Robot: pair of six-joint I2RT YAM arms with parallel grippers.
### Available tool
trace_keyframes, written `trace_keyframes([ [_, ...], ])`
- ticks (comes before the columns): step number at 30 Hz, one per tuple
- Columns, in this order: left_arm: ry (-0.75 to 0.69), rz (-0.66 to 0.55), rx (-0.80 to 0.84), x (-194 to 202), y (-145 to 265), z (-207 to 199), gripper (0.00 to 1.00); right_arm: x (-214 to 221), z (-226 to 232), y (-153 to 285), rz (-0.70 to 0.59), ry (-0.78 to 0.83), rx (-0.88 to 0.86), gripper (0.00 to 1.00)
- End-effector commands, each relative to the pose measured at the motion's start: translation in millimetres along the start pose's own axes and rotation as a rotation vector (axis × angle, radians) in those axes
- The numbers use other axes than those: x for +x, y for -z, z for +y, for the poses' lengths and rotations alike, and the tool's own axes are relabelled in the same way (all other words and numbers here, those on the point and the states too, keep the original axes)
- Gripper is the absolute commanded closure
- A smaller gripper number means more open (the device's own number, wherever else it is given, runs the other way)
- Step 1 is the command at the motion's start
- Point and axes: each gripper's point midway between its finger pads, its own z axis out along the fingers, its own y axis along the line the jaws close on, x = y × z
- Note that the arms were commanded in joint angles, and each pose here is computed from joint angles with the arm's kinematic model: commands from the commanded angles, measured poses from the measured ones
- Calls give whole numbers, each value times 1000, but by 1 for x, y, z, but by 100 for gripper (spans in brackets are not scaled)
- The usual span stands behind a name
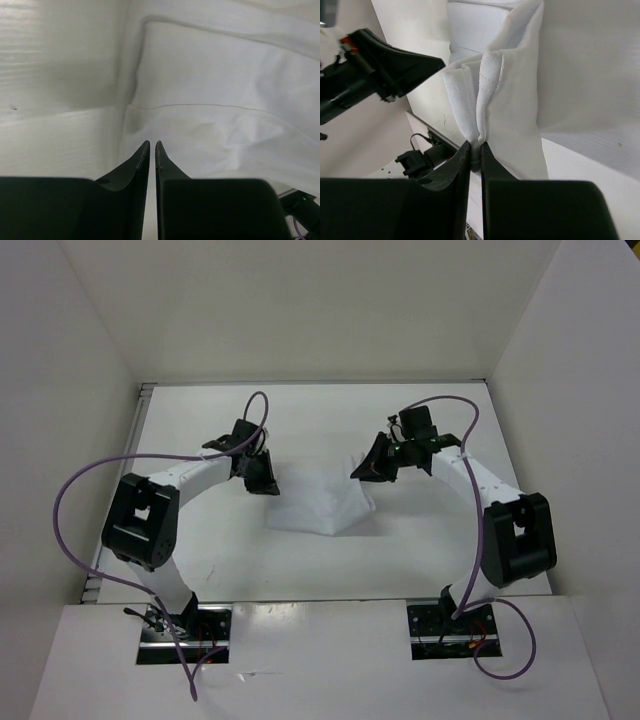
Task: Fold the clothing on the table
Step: Fold the skirt
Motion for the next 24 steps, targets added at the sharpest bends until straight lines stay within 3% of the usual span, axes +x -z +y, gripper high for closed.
trace_keyframes([
  [1,34,5,-93,7,-11,25,86,-14,21,7,-14,38,-50,100],
  [13,69,54,-174,25,-33,54,88,-17,22,4,0,32,-50,100],
  [24,-45,164,4,51,-73,-22,88,-31,15,30,-96,17,12,100],
])
